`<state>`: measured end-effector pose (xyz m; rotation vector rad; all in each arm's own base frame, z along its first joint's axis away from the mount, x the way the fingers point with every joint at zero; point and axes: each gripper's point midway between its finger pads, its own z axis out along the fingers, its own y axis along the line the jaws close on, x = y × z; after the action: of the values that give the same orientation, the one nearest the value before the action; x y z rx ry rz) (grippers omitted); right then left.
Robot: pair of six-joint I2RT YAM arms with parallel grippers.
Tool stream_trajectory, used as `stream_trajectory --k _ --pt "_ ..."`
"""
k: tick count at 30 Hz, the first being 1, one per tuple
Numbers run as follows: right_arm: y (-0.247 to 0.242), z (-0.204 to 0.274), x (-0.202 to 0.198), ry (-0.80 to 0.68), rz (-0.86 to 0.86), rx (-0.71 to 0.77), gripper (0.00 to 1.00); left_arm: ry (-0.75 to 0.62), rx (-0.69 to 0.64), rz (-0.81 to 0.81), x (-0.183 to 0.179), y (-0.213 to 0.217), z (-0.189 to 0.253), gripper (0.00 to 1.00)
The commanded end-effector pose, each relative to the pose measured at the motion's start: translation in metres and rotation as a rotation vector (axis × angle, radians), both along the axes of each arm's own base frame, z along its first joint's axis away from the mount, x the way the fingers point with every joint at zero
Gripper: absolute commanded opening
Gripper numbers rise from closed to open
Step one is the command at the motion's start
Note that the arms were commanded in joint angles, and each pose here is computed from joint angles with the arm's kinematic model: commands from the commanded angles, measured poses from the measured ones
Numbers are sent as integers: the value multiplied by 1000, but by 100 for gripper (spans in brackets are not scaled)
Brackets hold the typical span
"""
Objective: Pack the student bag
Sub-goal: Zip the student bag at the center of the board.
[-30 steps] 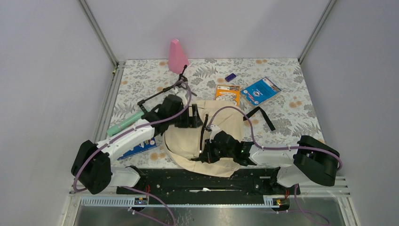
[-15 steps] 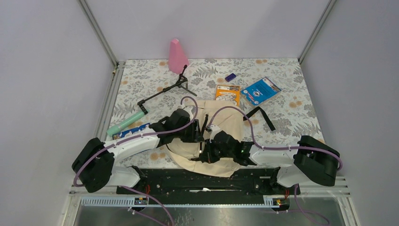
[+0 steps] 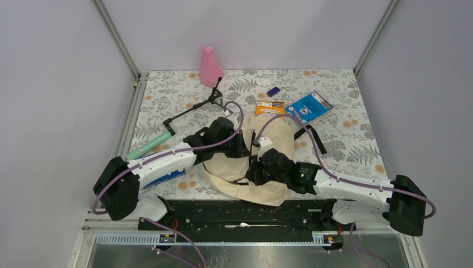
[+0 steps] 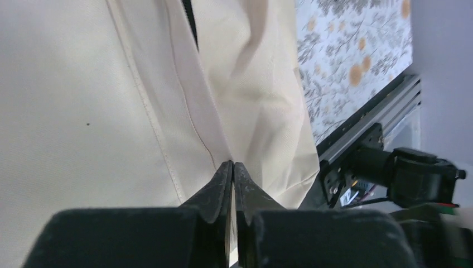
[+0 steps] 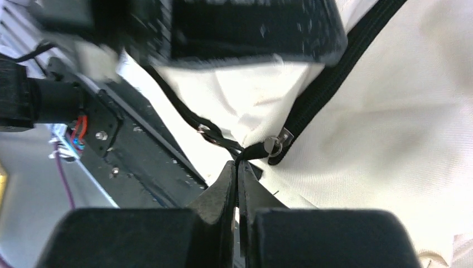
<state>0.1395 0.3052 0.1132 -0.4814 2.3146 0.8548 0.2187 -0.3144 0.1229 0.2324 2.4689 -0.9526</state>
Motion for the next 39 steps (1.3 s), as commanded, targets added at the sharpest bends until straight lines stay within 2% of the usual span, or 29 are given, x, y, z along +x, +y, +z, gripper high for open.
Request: stream_trajectory --k 1,7,13,14,15,16,18,19,21,22,24,25,30,33,35,39 --pt "-31 -21 1 -30 -21 -175 0 -177 -141 40 40 -29 68 0" --pt "-33 -47 -24 84 2 -144 0 -186 -119 119 63 -24 49 0" --pt "-41 -42 -21 70 -54 -138 0 -179 -164 90 64 -27 48 0" --pt "-41 -36 -17 54 -70 -137 6 -184 -160 84 63 -26 50 0" --pt "-42 -28 -13 38 -90 -139 18 -195 -148 85 63 -22 53 3" --pt "-45 -22 -7 20 -119 -145 30 -208 -125 97 64 -16 55 13" --pt "-50 -10 3 -11 -177 -160 53 -238 -75 133 67 2 57 43" --pt "-54 -6 7 -23 -200 -175 60 -252 -53 154 68 13 57 56" --pt "-56 2 14 -52 -229 -196 67 -258 -32 201 68 35 56 72" --pt "-57 4 18 -64 -240 -211 68 -253 -25 225 68 46 53 77" --pt "-59 6 26 -87 -262 -267 97 -241 -11 273 68 69 46 81" --pt "-60 8 30 -101 -275 -301 99 -235 -2 295 66 80 40 83" --pt "-46 7 51 -150 -269 -437 100 -186 16 381 54 119 14 85" --pt "-37 -9 59 -141 -283 -500 95 -158 26 429 47 136 1 85" --pt "-33 -19 61 -115 -298 -536 89 -151 52 456 42 146 -5 85" --pt "-26 -41 63 -76 -317 -583 71 -170 80 495 37 159 -6 85"
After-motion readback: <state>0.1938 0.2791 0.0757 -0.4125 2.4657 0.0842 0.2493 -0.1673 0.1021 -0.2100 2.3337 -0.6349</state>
